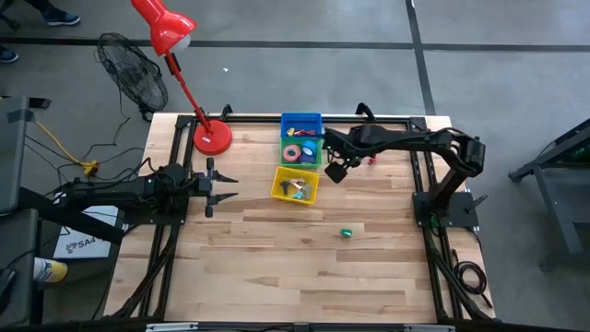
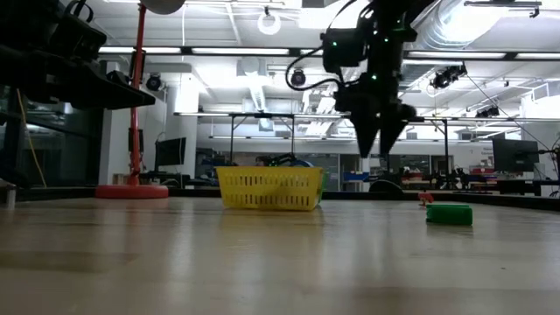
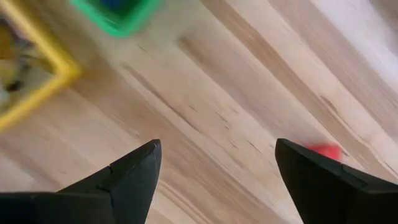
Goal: Pick and place Stapler, Stapler remover, tape
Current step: Put the red stapler into the blue bin
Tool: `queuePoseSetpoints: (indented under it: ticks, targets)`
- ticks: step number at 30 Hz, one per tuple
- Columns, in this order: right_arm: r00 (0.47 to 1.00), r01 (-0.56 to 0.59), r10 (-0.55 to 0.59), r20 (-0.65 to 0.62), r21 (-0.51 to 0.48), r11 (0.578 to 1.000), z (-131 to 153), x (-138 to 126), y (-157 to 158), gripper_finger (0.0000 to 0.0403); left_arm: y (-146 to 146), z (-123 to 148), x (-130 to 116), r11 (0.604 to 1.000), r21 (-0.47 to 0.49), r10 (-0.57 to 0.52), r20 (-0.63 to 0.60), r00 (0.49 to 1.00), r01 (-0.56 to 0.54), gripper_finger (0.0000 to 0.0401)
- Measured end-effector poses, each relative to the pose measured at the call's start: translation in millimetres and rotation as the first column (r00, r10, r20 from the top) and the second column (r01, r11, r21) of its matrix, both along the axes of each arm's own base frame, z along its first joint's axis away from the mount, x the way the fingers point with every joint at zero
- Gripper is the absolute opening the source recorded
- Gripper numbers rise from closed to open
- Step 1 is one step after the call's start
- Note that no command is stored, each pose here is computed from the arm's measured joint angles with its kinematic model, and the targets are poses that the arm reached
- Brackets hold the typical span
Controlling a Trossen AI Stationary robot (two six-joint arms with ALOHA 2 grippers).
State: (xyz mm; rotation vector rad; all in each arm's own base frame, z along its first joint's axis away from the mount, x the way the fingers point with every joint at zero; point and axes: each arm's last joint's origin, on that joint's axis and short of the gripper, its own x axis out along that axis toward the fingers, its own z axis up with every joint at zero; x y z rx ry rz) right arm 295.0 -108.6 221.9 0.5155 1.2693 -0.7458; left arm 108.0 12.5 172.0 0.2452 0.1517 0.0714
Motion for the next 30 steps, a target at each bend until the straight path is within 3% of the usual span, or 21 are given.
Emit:
queuePoseSetpoints:
  ticks: [7, 10, 17, 23, 30]
  targets:
    - [0.987, 0.126, -0.120, -0.110, 0.053, 0.991, 3.8, -25.7, -19.0, 0.0307, 0.0, 0.0, 0.0, 1.000, 0.000, -0.001, 0.000, 1.000, 0.001, 0.0172]
    - [0.972, 0.208, -0.196, -0.131, 0.092, 0.974, 3.6, -37.0, -33.7, 0.0307, 0.0, 0.0, 0.0, 1.000, 0.000, 0.000, 0.000, 1.000, 0.000, 0.0172]
    - [0.922, 0.367, -0.352, -0.164, 0.074, 0.927, 2.3, -57.8, -62.7, 0.0307, 0.0, -0.1, 0.0, 1.000, 0.000, 0.000, -0.001, 1.000, 0.000, 0.0172]
    - [0.772, 0.633, -0.622, -0.131, 0.070, 0.771, -22.0, -73.6, -76.5, 0.0307, 0.0, -0.1, 0.0, 1.000, 0.000, 0.000, -0.001, 1.000, 0.000, 0.0172]
    - [0.617, 0.783, -0.785, -0.061, 0.156, 0.603, -56.9, -79.6, -72.2, 0.0307, 0.0, -0.1, 0.0, 1.000, 0.000, 0.000, -0.001, 1.000, 0.000, 0.0172]
